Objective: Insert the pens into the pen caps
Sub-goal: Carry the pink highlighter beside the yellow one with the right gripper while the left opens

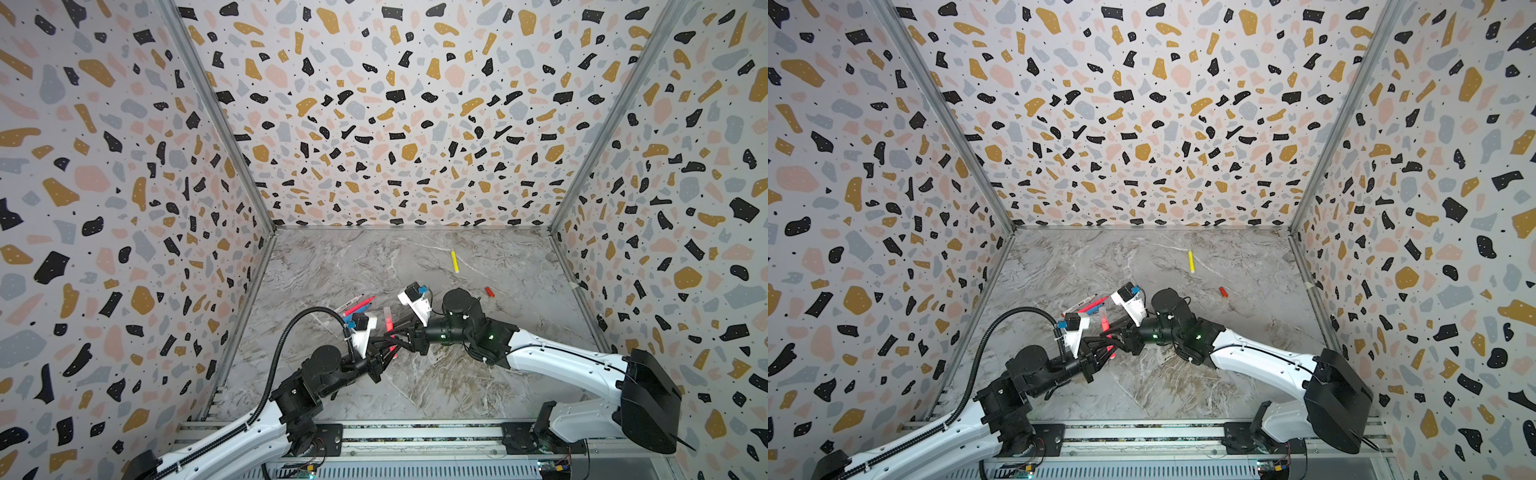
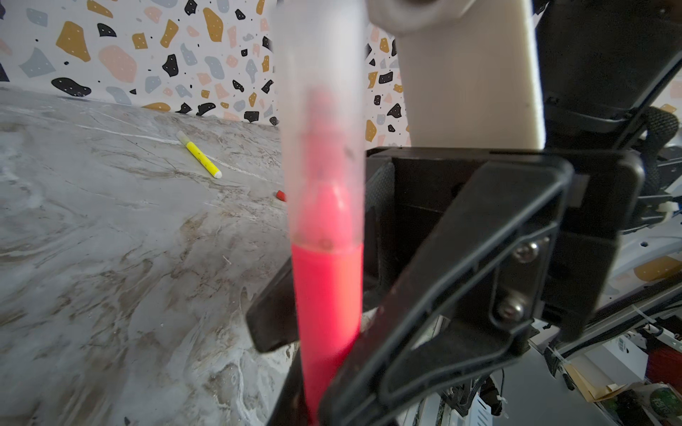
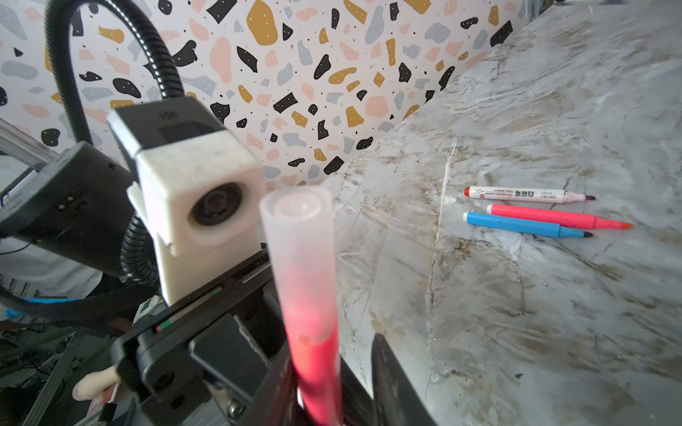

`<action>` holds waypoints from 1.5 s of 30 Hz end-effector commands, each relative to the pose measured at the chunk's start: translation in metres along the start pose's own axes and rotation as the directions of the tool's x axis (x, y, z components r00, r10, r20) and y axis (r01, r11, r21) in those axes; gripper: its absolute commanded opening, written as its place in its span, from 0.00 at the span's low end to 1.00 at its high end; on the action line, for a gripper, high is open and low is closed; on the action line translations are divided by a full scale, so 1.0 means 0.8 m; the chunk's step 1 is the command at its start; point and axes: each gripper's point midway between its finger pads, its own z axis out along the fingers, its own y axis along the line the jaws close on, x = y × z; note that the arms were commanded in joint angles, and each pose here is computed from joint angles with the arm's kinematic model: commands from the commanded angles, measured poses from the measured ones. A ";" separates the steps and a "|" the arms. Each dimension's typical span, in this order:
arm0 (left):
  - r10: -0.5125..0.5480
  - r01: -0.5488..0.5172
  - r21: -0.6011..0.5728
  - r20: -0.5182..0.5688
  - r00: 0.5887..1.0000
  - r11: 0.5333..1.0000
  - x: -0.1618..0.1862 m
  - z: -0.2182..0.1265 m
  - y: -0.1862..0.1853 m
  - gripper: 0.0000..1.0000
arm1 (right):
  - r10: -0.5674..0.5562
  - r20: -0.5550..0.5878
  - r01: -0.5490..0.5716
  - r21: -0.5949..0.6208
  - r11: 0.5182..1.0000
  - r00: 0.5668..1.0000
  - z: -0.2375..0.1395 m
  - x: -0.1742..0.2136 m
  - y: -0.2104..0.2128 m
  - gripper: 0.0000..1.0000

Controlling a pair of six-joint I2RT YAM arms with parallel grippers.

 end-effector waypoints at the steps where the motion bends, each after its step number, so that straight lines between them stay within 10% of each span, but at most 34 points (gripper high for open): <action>1: 0.032 -0.038 0.064 0.097 0.995 0.997 -0.036 -0.001 -0.024 0.00 | -0.013 0.001 0.013 -0.008 1.000 1.000 -0.001 -0.007 0.004 0.13; 5: 0.038 -0.040 0.025 0.079 0.996 0.999 -0.033 0.004 -0.015 0.00 | -0.003 0.004 0.003 0.069 0.998 1.000 -0.006 -0.007 -0.011 0.05; 8: 0.055 -0.051 -0.067 0.060 0.997 0.996 -0.027 0.008 0.007 0.45 | 0.015 0.011 -0.017 0.145 0.989 1.000 -0.014 -0.009 -0.037 0.06; 10: 0.053 -0.044 -0.174 0.044 0.998 0.984 -0.020 0.008 0.033 0.52 | 0.039 0.017 -0.042 0.199 0.979 0.999 -0.022 -0.011 -0.061 0.06; 27: 0.021 -0.048 -0.420 -0.069 0.997 0.906 0.049 0.008 0.116 0.53 | 0.319 -0.124 -0.073 0.837 0.542 0.940 -0.118 -0.025 -0.431 0.07; 45: 0.071 -0.116 -0.428 -0.120 0.990 0.896 0.043 0.026 0.118 0.53 | 0.371 -0.149 0.013 0.939 0.344 0.917 -0.133 -0.042 -0.582 0.07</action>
